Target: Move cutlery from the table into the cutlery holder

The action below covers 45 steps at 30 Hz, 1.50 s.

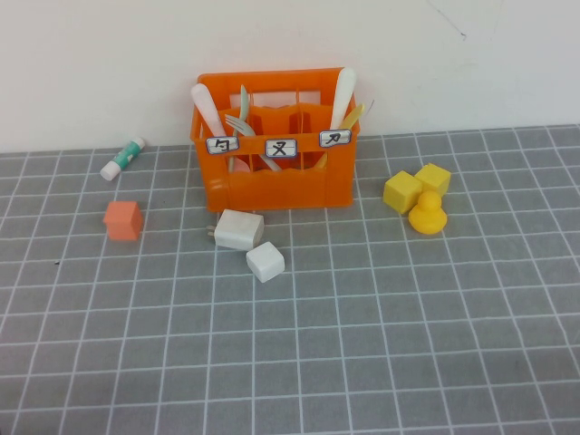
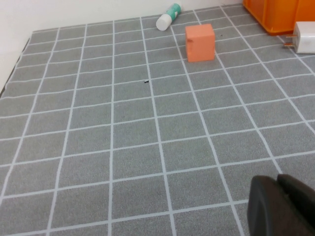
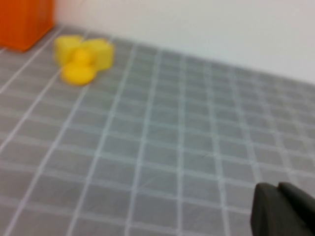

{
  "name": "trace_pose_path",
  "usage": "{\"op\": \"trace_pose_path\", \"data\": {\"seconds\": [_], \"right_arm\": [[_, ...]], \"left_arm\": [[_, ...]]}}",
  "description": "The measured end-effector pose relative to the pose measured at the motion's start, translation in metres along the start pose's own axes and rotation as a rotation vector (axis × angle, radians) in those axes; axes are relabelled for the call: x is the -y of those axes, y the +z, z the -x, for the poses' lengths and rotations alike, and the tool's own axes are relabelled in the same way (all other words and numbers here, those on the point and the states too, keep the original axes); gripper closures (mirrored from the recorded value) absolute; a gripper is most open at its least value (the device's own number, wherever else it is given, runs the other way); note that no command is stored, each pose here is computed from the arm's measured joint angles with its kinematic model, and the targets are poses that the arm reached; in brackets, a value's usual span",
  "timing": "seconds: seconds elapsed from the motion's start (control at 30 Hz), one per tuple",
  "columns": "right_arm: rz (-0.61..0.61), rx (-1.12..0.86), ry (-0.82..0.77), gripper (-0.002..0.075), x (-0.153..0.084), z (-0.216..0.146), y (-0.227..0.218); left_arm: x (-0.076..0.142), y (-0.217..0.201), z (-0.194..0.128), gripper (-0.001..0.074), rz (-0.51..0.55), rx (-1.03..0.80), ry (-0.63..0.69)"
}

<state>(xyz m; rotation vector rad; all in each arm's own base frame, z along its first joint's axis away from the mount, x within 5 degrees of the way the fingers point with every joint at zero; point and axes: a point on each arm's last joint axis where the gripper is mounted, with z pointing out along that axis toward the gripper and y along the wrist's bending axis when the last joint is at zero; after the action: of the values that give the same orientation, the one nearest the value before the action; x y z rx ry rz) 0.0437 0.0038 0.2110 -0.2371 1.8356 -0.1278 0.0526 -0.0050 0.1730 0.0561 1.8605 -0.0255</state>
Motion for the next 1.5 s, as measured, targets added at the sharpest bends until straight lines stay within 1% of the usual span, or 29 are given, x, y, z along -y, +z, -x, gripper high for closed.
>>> {"op": "trace_pose_path", "data": {"seconds": [0.13,0.23,0.33,0.43,0.6,0.73,0.9,1.5], "right_arm": [[-0.065,0.037,0.033,0.0729,0.001,-0.012,0.010],[-0.076,0.010,0.088,0.0729,-0.001,-0.029,0.018],[-0.089,-0.044,0.108,0.0729,-0.001,-0.037,0.019],[-0.088,-0.057,0.107,0.0729,-0.001,-0.038,0.019],[-0.037,-0.046,0.099,0.0729,-0.003,-0.038,0.019],[-0.013,-0.040,0.122,0.0729,-0.003,-0.037,0.019],[-0.012,-0.041,0.148,0.0729,-0.003,-0.038,0.019],[-0.013,-0.058,0.152,0.0729,-0.003,-0.039,0.019]], "left_arm": [[0.000,0.000,0.000,0.0736,0.000,0.000,0.000],[0.000,0.000,0.000,0.0736,0.000,0.000,0.000],[0.000,0.000,0.000,0.0736,0.000,0.000,0.000],[0.000,0.000,0.000,0.0736,0.000,0.000,0.000],[0.000,0.000,0.000,0.0736,0.000,0.000,0.000],[0.000,0.000,0.000,0.0736,0.000,0.000,0.000],[0.000,0.000,0.000,0.0736,0.000,0.000,0.000],[0.000,0.000,0.000,0.0736,0.000,0.000,0.000]]}}
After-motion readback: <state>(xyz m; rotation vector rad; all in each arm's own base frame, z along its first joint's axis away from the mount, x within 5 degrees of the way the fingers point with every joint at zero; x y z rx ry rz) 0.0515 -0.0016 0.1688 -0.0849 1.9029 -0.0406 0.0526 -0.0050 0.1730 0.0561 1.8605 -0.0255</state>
